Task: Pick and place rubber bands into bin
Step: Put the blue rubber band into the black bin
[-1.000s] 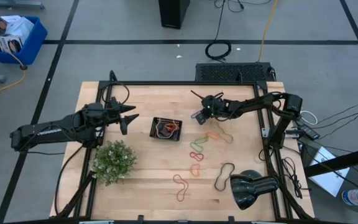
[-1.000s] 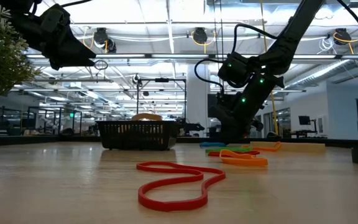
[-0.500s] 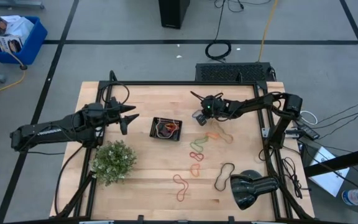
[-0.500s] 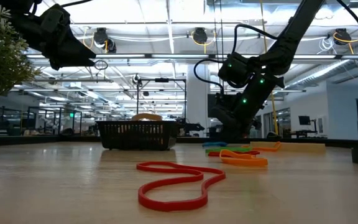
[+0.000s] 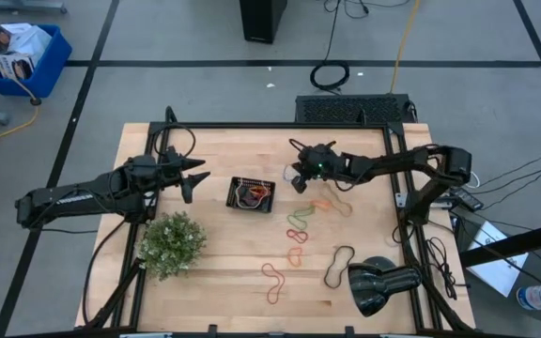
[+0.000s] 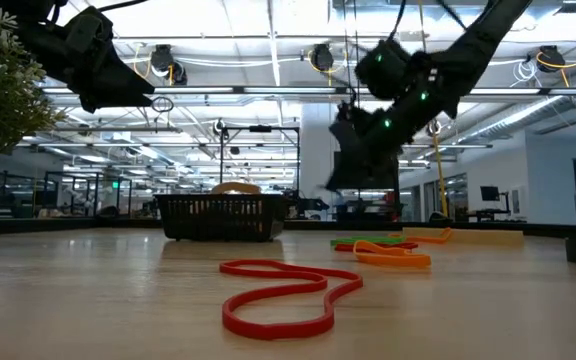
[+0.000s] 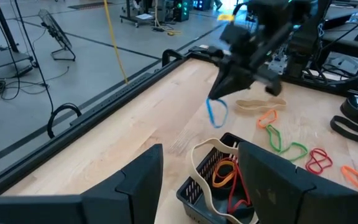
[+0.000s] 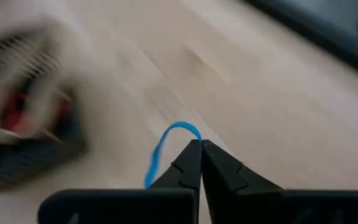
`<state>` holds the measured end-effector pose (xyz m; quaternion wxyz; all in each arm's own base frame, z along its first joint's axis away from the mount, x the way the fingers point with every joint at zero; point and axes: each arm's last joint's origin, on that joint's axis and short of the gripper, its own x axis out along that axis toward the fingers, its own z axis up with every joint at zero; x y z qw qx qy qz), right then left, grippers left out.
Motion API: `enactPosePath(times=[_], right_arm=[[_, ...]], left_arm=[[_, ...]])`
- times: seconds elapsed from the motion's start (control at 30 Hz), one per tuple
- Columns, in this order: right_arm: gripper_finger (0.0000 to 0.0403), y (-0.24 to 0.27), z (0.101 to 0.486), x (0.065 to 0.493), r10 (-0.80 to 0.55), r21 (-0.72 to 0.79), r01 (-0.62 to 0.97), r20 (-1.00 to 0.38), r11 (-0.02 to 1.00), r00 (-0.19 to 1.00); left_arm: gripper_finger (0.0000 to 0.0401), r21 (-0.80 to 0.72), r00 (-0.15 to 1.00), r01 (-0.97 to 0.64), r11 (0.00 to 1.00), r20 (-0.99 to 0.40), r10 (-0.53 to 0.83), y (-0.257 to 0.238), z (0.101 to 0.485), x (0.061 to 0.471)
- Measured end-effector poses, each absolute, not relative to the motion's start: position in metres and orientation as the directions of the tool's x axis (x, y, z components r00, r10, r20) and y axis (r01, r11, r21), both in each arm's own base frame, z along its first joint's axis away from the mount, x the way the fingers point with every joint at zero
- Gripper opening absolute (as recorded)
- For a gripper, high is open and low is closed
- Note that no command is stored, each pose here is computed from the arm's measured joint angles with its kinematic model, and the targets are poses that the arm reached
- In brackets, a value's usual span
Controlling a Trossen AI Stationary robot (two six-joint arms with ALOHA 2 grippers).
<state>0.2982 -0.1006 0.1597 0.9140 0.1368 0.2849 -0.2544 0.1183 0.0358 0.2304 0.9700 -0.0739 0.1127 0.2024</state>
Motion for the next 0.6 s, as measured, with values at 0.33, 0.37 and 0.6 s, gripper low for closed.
enactPosePath(times=[0.33, 0.37, 0.6], right_arm=[[0.0000, -0.052, 0.226, 0.305, -0.413, -0.031, 0.418, -0.238, 0.908, 0.879], [0.0000, -0.047, 0.232, 0.305, -0.400, -0.038, 0.401, -0.206, 0.915, 0.893], [0.0000, -0.017, 0.258, 0.303, -0.313, -0.105, 0.308, -0.039, 0.946, 0.949]], left_arm=[[0.0216, -0.093, 0.893, -0.409, 0.908, -0.249, 0.376, 0.036, 0.230, 0.118], [0.0216, -0.092, 0.892, -0.409, 0.908, -0.249, 0.376, 0.036, 0.230, 0.118], [0.0216, -0.091, 0.893, -0.408, 0.908, -0.249, 0.376, 0.036, 0.230, 0.118]])
